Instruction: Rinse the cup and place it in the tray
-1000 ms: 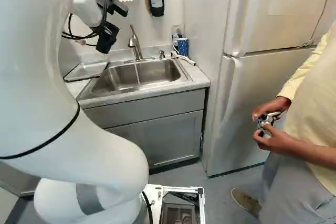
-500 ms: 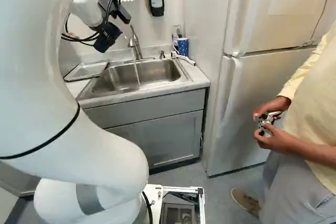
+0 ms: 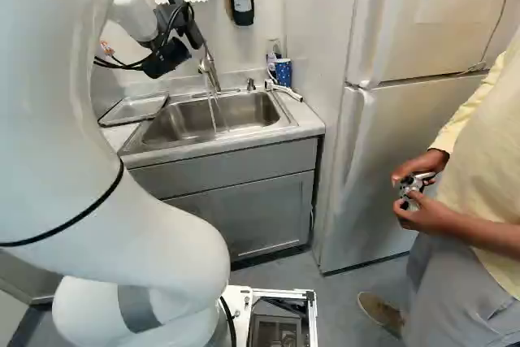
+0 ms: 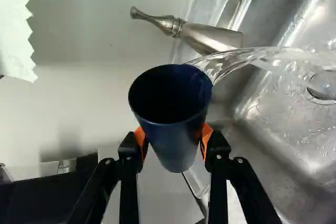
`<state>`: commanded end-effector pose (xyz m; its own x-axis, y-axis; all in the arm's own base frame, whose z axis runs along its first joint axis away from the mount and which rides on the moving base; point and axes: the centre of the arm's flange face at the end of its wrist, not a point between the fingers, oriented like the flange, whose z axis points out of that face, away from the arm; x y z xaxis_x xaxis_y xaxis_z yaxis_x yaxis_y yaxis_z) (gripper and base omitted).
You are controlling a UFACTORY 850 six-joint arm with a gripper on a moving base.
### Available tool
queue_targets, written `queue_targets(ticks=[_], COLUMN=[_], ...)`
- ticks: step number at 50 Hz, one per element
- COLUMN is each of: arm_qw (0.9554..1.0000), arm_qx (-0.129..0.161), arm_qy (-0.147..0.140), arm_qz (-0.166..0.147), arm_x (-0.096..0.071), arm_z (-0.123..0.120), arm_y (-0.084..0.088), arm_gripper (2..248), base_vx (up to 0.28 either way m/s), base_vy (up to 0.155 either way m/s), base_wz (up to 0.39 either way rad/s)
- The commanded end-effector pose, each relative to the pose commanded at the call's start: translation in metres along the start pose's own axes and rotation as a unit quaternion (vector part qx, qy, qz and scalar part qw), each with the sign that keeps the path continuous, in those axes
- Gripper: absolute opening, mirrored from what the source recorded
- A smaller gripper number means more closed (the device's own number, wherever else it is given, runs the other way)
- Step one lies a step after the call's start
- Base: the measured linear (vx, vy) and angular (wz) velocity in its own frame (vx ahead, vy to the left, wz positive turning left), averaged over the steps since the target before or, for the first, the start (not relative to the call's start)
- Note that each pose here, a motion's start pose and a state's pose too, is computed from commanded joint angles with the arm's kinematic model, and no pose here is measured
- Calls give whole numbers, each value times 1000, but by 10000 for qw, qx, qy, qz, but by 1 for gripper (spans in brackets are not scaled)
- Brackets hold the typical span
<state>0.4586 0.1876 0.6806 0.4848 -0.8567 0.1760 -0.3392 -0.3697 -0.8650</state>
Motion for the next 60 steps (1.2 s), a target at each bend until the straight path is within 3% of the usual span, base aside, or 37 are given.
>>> queue_targets(ticks=[14, 29, 45, 60], arm_qw=[9973, 9884, 9721, 9506], arm_qx=[0, 0, 0, 0], arm_qy=[0, 0, 0, 0], arm_qz=[737, 1521, 2346, 3105], arm_x=[0, 0, 0, 0], arm_z=[0, 0, 0, 0], arm_y=[0, 0, 0, 0], arm_gripper=[120, 120, 120, 120], base_vx=[0, 0, 0, 0], base_vy=[0, 0, 0, 0], base_wz=[0, 0, 0, 0])
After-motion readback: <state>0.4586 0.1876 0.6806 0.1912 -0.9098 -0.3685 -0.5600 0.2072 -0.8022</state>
